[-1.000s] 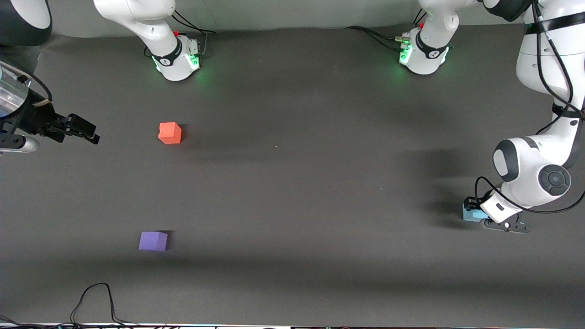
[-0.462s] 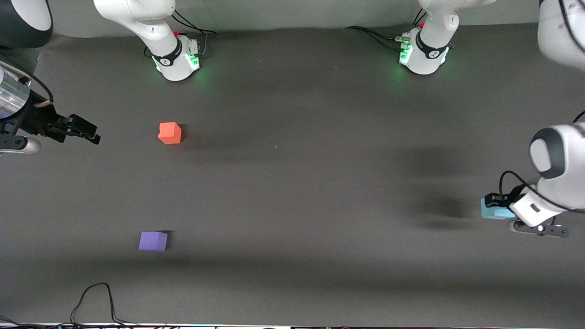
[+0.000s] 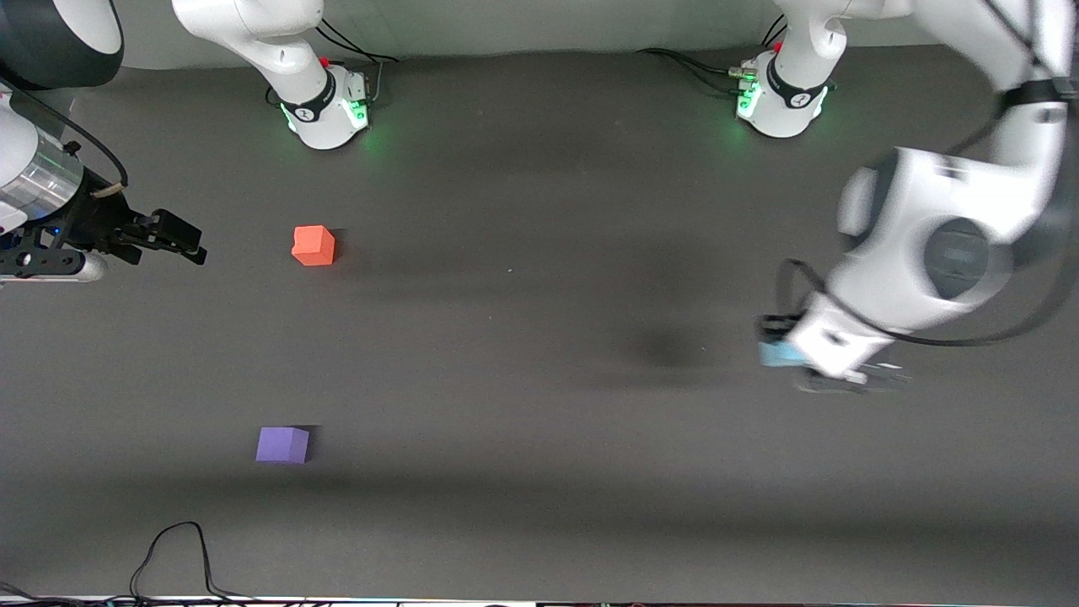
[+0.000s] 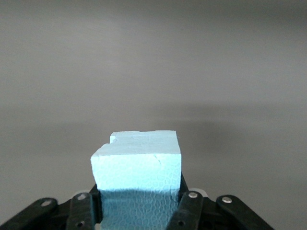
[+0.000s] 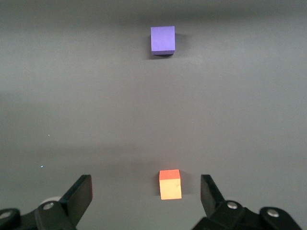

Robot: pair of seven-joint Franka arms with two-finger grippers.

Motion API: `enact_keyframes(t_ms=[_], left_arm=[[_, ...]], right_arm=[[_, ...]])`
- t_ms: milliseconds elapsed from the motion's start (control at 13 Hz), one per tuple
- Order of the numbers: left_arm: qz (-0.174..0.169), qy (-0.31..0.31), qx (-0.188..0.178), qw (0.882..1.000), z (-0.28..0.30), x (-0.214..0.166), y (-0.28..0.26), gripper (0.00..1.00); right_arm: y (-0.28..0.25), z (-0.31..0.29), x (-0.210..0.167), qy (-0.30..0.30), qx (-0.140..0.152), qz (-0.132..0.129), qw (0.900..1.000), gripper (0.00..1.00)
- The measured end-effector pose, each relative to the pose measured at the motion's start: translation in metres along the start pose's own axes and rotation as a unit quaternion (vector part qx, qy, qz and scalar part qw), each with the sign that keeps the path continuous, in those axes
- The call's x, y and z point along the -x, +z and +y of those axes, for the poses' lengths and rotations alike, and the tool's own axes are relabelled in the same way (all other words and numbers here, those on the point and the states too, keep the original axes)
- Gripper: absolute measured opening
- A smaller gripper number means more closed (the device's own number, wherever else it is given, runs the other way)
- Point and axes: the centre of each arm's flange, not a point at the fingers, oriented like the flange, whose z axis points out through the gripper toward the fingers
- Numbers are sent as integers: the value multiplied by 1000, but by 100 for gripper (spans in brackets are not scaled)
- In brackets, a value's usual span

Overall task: Place blue block between orange and purple blocks
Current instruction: 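Lift the blue block with the left gripper and carry it toward mid-table, then set the blue block down and open the left gripper while the right gripper approaches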

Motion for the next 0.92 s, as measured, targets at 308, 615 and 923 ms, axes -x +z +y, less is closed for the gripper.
enact_keyframes(t_ms=[308, 615, 923], left_arm=[[11, 1, 7, 1000, 200, 83, 41, 56], [32, 46, 13, 998, 321, 159, 153, 56], [24, 64, -1, 998, 343, 175, 243, 56]], right_arm=[[0, 4, 0, 4, 0, -1, 1000, 100], [1, 5, 0, 2, 0, -1, 1000, 100], [1, 4, 0, -5, 0, -1, 1000, 100]])
